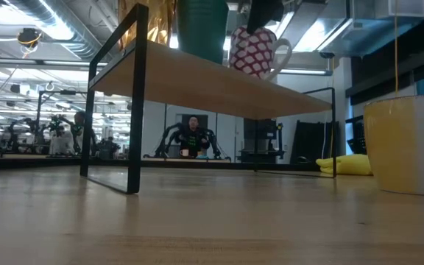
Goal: Stack small to large cups/mugs on shelf
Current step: Adjust the red patterned mug on the shelf
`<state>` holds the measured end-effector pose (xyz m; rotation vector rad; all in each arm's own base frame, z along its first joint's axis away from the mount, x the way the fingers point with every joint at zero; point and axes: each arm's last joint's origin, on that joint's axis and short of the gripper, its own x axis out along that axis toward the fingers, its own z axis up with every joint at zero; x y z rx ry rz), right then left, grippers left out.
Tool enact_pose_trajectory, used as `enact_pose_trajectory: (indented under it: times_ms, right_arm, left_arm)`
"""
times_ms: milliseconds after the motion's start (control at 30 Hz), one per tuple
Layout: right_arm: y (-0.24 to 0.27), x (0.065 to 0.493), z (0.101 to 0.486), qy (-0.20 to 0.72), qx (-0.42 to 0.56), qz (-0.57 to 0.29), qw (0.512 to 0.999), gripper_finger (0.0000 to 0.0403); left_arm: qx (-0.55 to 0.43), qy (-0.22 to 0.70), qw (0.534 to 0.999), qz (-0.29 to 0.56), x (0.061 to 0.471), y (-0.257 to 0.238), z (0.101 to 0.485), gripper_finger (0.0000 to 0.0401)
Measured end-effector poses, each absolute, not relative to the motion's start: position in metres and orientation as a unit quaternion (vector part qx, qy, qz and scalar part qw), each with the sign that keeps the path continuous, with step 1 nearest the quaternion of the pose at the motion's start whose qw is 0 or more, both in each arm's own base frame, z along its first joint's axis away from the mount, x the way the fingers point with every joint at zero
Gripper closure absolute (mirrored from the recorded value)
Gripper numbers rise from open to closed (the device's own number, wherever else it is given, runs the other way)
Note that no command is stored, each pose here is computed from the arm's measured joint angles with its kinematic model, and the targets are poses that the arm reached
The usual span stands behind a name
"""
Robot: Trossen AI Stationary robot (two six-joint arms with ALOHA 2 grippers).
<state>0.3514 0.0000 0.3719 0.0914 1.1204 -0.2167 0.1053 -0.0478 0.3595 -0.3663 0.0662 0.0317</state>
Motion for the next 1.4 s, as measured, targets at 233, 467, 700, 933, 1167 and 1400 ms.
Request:
enact_pose_trajectory:
  times_ms: [233, 467, 700, 933, 1167, 1400]
  right_arm:
    - [0.000, 0.352, 0.372, 0.528, 0.043, -0.103, 0.842, 0.0344]
    - [0.000, 0.354, 0.373, 0.518, 0.049, -0.104, 0.848, 0.0334]
    - [0.000, 0.356, 0.375, 0.506, 0.051, -0.104, 0.855, 0.0334]
    - [-0.008, 0.358, 0.376, 0.494, 0.060, -0.111, 0.860, 0.0334]
    - [-0.013, 0.367, 0.365, 0.511, 0.069, -0.095, 0.851, 0.0334]
    - [-0.013, 0.372, 0.369, 0.499, 0.062, -0.090, 0.860, 0.0334]
  left_arm:
    - [-0.182, 0.033, 0.983, 0.016, 0.105, -0.048, 0.359, 0.0401]
    - [-0.181, 0.033, 0.983, 0.016, 0.105, -0.048, 0.359, 0.0401]
    - [-0.178, 0.037, 0.983, 0.017, 0.105, -0.048, 0.359, 0.0401]
    - [-0.177, 0.040, 0.983, 0.018, 0.105, -0.048, 0.358, 0.0401]
    - [-0.181, 0.036, 0.983, 0.017, 0.102, -0.046, 0.359, 0.0401]
    - [-0.185, 0.031, 0.982, 0.015, 0.100, -0.044, 0.360, 0.0401]
